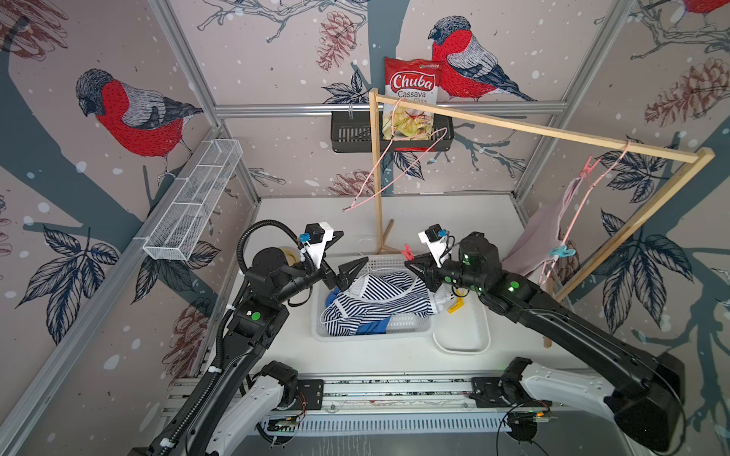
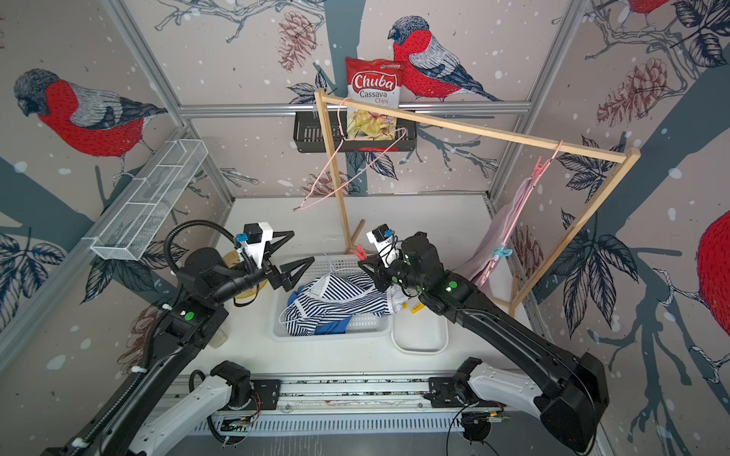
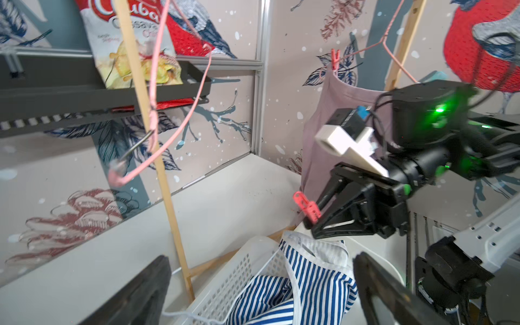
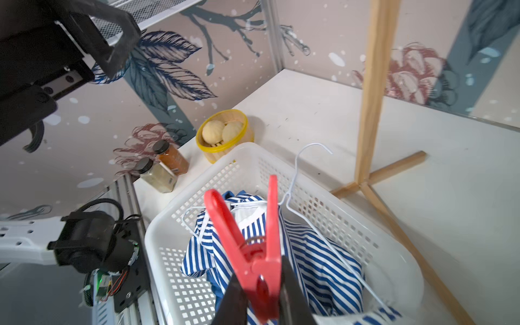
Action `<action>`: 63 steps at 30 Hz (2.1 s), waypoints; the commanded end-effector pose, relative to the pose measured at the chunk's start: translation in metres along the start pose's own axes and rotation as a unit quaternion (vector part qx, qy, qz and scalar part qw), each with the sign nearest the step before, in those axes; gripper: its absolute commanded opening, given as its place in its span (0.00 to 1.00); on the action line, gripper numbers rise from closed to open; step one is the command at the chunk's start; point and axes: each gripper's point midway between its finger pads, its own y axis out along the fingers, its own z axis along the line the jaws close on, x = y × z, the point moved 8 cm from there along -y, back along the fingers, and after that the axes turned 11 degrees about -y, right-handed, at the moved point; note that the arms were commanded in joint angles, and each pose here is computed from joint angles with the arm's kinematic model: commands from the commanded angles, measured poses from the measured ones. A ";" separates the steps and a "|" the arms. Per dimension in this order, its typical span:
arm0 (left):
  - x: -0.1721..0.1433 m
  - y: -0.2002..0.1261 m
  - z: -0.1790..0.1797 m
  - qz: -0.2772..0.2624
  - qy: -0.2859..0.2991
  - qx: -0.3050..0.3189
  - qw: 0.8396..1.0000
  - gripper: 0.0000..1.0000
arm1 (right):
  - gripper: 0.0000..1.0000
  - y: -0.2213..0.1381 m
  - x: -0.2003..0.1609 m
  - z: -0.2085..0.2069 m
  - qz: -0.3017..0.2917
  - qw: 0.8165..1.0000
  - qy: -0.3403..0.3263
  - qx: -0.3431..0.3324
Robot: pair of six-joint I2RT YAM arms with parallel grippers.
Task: Remove the clothespins securing tank tops to the hanger
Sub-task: Place the clothespin in the storage box, then pick up the hanger from the basket.
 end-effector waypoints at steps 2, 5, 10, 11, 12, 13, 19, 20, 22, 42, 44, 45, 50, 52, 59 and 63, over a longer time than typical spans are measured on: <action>-0.025 0.003 0.021 0.062 -0.086 0.085 0.991 0.99 | 0.00 -0.028 -0.023 -0.014 0.011 0.988 0.067 -0.135; -0.035 0.008 0.028 0.098 -0.114 0.102 0.983 0.99 | 0.00 -0.050 -0.046 -0.016 0.021 0.973 0.130 -0.189; -0.051 0.015 0.039 0.137 -0.167 0.132 0.967 0.97 | 0.00 -0.080 -0.081 -0.023 0.009 0.940 0.225 -0.256; -0.058 0.018 0.041 0.152 -0.179 0.132 0.963 0.95 | 0.00 -0.083 -0.085 -0.024 0.007 0.936 0.237 -0.259; -0.063 0.020 0.043 0.164 -0.191 0.135 0.958 0.93 | 0.00 -0.084 -0.089 -0.024 0.009 0.934 0.247 -0.260; -0.067 0.022 0.046 0.174 -0.202 0.140 0.954 0.91 | 0.00 -0.084 -0.093 -0.024 0.016 0.932 0.254 -0.257; -0.088 0.025 0.061 0.182 -0.230 0.193 0.936 0.86 | 0.00 -0.073 -0.127 -0.026 0.090 0.913 0.288 -0.275; -0.090 0.026 0.063 0.184 -0.232 0.201 0.934 0.85 | 0.00 -0.073 -0.132 -0.027 0.095 0.908 0.295 -0.282; -0.098 0.031 0.068 0.191 -0.233 0.213 0.929 0.84 | 0.00 -0.073 -0.142 -0.029 0.098 0.901 0.307 -0.289; -0.134 0.078 0.094 0.217 -0.230 0.268 0.910 0.69 | 0.17 -0.035 -0.186 -0.062 0.167 0.883 0.346 -0.271; -0.134 0.084 0.092 0.212 -0.232 0.248 0.917 0.67 | 0.20 -0.032 -0.186 -0.067 0.172 0.881 0.345 -0.274; -0.133 0.086 0.092 0.209 -0.234 0.243 0.918 0.66 | 0.23 -0.030 -0.186 -0.069 0.178 0.880 0.346 -0.273; -0.130 0.094 0.094 0.194 -0.244 0.236 0.920 0.62 | 0.36 -0.025 -0.190 -0.071 0.193 0.879 0.345 -0.267; -0.130 0.099 0.096 0.193 -0.252 0.238 0.918 0.57 | 0.40 -0.024 -0.192 -0.071 0.193 0.878 0.348 -0.266; -0.142 0.116 0.101 0.219 -0.273 0.233 0.907 0.37 | 0.43 -0.034 -0.177 -0.070 0.149 0.886 0.345 -0.271; -0.148 0.122 0.100 0.230 -0.281 0.232 0.903 0.35 | 0.43 -0.042 -0.162 -0.070 0.116 0.898 0.327 -0.271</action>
